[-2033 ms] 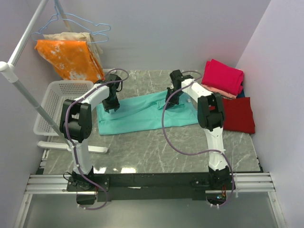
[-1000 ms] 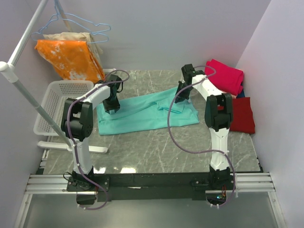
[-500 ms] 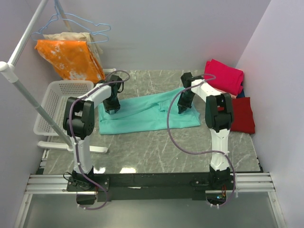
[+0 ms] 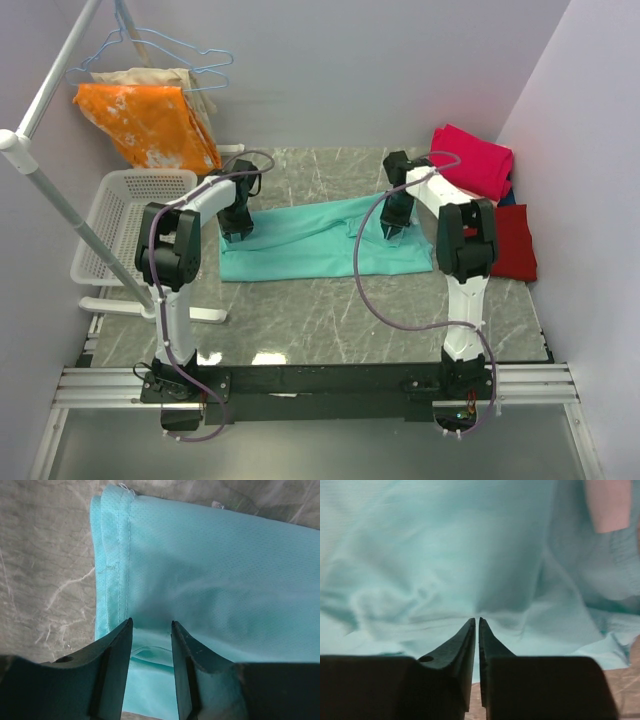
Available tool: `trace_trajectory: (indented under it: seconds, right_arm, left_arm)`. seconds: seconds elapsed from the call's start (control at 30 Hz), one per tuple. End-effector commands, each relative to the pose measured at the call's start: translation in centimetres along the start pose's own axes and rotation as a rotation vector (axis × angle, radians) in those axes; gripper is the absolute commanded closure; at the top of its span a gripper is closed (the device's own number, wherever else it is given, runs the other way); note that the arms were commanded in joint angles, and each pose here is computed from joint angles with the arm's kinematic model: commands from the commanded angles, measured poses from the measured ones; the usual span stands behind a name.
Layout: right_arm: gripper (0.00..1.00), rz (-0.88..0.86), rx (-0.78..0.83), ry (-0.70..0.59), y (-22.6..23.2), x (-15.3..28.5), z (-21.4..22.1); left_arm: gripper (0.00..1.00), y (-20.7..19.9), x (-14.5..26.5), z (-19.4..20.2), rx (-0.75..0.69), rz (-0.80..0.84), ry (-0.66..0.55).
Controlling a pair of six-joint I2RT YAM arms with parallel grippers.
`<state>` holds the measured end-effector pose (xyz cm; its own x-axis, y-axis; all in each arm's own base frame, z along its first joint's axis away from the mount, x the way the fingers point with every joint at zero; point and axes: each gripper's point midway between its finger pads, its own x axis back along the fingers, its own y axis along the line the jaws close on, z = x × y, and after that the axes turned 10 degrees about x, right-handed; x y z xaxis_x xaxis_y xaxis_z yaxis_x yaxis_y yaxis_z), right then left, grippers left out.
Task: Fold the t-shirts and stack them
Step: Fold the tshirt
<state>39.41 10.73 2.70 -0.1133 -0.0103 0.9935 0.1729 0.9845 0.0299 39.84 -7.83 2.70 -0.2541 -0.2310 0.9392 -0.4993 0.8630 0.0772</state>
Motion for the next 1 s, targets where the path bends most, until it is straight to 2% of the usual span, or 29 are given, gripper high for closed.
trace_trajectory:
  seconds: [0.0, 0.13, 0.43, 0.67, 0.97]
  right_arm:
    - [0.82, -0.15, 0.107, -0.171, 5.7, 5.8, -2.0]
    - [0.8, -0.19, 0.164, -0.198, 8.9, 6.5, -2.2]
    - [0.74, -0.034, 0.239, -0.291, 9.3, 4.6, -5.6]
    - [0.74, 0.005, 0.283, -0.263, 9.0, 3.0, -5.4]
    - [0.75, -0.016, 0.345, -0.255, 10.4, 3.1, -4.1]
  left_arm:
    - [0.57, -1.2, 1.3, -1.6, 0.013, 0.039, -0.045]
    - [0.58, -1.4, 1.2, -1.5, 0.01, 0.041, -0.042]
    - [0.57, -1.6, 1.3, -1.5, 0.003, 0.047, -0.042]
    - [0.57, -1.6, 1.1, -1.4, 0.004, 0.044, -0.038]
    - [0.57, -1.8, 0.8, -1.6, 0.004, 0.041, -0.037]
